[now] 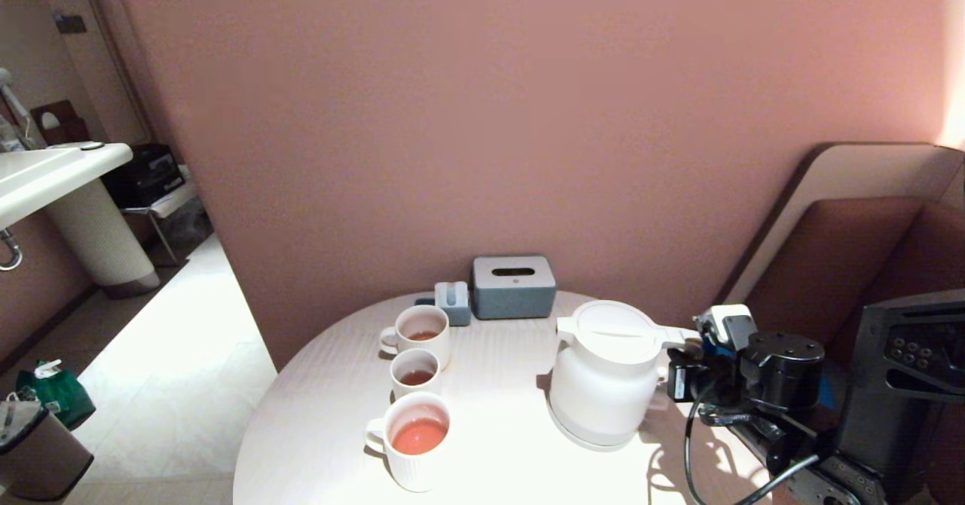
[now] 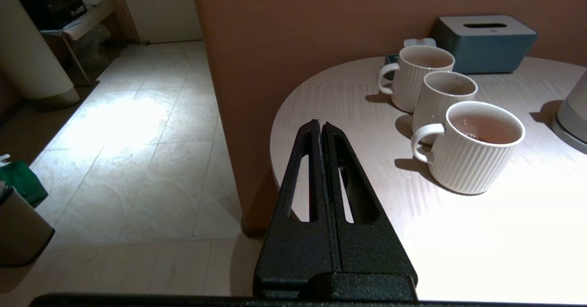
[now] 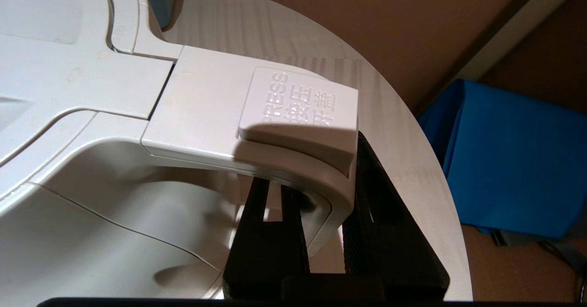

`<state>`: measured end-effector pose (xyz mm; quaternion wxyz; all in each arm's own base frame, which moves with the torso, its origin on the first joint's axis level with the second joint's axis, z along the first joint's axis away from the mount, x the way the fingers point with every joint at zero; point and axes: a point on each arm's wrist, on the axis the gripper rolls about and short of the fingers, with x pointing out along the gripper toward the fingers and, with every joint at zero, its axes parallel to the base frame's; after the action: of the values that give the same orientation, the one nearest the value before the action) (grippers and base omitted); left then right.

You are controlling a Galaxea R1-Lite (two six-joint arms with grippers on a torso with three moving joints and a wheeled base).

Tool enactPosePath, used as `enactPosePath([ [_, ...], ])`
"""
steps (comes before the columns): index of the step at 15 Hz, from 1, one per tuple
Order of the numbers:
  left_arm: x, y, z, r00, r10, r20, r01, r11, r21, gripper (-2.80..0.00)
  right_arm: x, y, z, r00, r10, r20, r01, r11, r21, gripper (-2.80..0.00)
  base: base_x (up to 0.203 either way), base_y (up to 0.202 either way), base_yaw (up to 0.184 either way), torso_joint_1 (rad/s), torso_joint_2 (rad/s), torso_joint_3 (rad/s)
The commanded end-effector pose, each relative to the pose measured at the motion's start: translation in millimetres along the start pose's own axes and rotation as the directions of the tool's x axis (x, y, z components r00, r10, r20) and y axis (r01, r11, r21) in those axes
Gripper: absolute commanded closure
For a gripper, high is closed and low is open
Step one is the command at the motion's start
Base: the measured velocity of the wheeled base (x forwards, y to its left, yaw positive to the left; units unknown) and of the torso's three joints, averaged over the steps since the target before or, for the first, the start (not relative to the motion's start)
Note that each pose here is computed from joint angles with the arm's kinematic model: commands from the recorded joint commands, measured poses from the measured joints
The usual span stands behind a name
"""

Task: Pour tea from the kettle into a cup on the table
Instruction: Put down the kettle on the table

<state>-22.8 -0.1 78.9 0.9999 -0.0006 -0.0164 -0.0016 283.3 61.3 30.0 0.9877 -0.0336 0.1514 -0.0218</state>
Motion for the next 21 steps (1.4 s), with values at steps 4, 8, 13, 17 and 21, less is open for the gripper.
enactPosePath([
  [4,0,0.0,0,1.0,-0.001,-0.001,0.001,1.0,0.0,0.0,0,0,5,0.999,-0.002,0.044,0.001,1.0,0.013,0.0,0.0,0.0,0.0,0.0,0.0,0.0],
  [8,0,0.0,0,1.0,0.0,-0.001,0.0,1.0,0.0,0.0,0,0,4,0.999,-0.003,0.043,0.002,1.0,0.012,0.0,0.0,0.0,0.0,0.0,0.0,0.0],
  [13,0,0.0,0,1.0,0.0,-0.001,0.0,1.0,0.0,0.0,5,-8,6,0.998,-0.032,0.051,0.031,0.999,0.02,0.0,0.0,0.0,0.0,0.0,0.0,0.0],
  [17,0,0.0,0,1.0,0.0,-0.001,0.0,1.0,0.0,0.0,8,-15,8,0.997,-0.054,0.059,0.053,0.998,0.027,0.0,0.0,0.0,0.0,0.0,0.0,0.0],
  [21,0,0.0,0,1.0,0.0,-0.001,0.0,1.0,0.0,0.0,6,-12,6,0.998,-0.045,0.048,0.044,0.999,0.01,0.0,0.0,0.0,0.0,0.0,0.0,0.0],
])
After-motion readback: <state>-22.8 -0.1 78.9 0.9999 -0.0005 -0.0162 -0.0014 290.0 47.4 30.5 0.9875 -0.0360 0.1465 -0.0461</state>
